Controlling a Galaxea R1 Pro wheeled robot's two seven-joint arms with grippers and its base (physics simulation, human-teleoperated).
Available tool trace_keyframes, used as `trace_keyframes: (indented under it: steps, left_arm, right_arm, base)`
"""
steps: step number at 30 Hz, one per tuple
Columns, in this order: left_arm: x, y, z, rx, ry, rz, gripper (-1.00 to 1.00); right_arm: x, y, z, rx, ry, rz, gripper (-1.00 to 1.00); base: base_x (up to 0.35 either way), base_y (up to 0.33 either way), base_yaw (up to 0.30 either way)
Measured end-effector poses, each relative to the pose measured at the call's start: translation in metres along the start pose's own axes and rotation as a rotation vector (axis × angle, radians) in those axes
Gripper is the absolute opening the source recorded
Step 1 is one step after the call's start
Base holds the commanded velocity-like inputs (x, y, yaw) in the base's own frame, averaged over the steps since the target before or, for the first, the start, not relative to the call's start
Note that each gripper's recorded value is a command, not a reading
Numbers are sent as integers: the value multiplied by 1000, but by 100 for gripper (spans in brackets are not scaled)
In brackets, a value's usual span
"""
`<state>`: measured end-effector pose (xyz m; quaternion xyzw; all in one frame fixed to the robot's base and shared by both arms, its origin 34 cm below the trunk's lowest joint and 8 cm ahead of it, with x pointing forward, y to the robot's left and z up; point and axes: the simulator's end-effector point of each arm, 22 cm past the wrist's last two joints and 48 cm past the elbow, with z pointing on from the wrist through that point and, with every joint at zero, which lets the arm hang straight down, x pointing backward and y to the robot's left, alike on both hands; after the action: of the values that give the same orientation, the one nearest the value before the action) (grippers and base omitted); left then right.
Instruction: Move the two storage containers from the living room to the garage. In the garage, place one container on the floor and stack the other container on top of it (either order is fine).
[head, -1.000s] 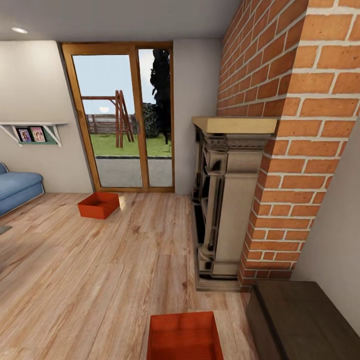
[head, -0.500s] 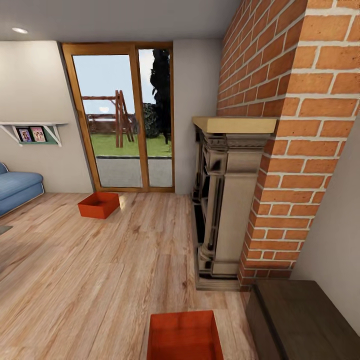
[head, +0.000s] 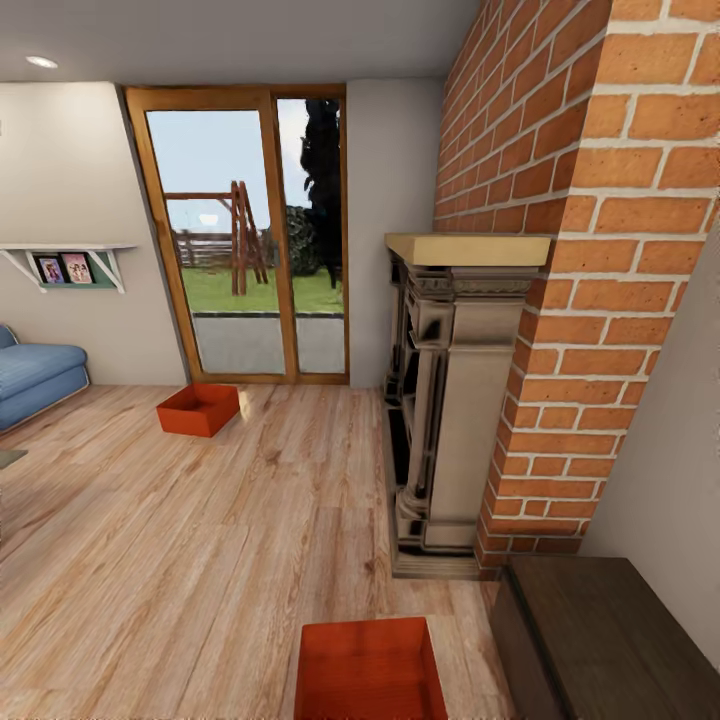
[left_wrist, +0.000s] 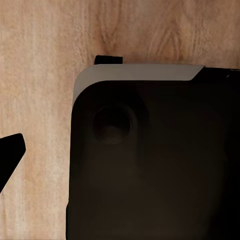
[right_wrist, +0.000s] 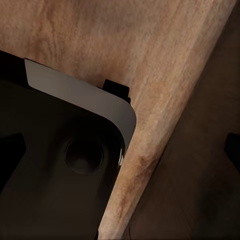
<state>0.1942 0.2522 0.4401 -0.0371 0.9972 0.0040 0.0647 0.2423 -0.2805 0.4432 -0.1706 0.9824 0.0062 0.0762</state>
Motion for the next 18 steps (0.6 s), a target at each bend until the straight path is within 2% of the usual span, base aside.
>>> trace_keyframes:
  steps: [18]
  left_arm:
    - [2,0,0,0,4,0,100]
  right_arm:
    - [1,1,0,-3,2,3,100]
  base:
    - [-8,0,0]
